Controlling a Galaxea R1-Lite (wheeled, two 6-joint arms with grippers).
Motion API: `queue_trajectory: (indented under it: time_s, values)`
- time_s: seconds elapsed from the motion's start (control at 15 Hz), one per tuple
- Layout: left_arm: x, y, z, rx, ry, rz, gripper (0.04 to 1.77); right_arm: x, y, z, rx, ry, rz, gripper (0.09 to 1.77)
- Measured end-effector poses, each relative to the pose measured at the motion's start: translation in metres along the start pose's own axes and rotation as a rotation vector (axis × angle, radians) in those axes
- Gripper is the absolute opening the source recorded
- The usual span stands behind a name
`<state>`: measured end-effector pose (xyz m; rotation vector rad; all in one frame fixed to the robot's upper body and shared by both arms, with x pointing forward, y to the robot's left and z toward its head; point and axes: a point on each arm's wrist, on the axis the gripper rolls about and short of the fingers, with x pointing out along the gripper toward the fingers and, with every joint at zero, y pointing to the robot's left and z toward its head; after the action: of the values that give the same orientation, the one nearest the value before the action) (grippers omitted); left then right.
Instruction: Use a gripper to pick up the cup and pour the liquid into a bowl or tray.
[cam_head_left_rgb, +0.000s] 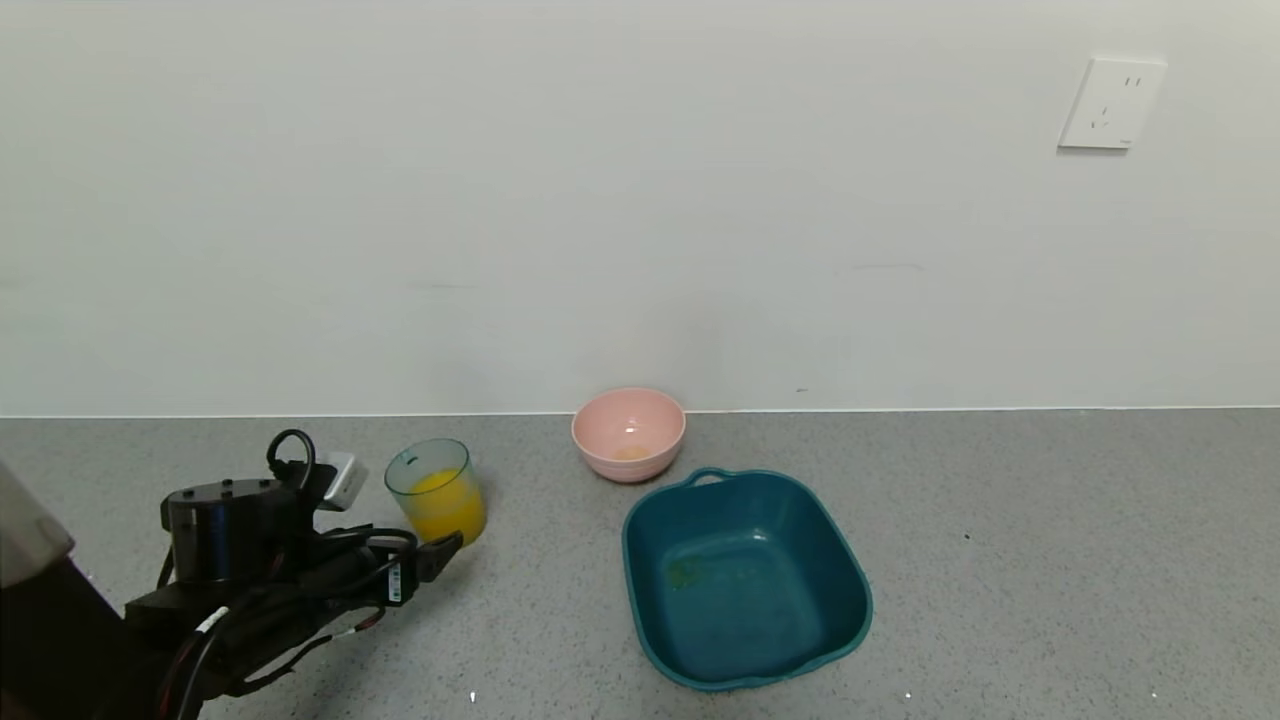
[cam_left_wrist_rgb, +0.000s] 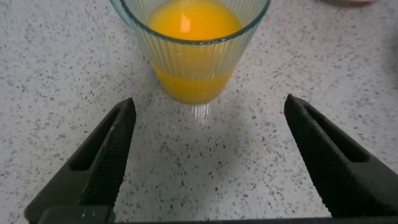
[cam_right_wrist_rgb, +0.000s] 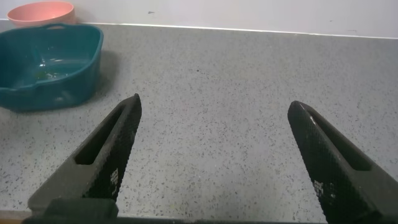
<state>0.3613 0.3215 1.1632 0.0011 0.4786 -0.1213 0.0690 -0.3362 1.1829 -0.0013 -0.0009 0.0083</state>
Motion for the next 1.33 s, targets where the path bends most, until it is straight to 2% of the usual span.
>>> queue_trajectory:
  time_s: [0.27,0.87,1.13,1.33]
  values:
    - [0.023,0.003,-0.002,0.002,0.01,0.01,1.72,0.0,0.0,0.0,0.0,0.0,0.0,1.71]
    - [0.062,0.009,0.005,0.002,-0.025,0.023,1.72,0.0,0.0,0.0,0.0,-0.001,0.0,1.71]
    - [0.077,0.01,0.009,0.007,-0.077,0.048,1.72,0.0,0.0,0.0,0.0,-0.001,0.0,1.71]
    - [0.084,0.009,0.01,0.01,-0.087,0.045,1.72,0.0,0.0,0.0,0.0,-0.001,0.0,1.71]
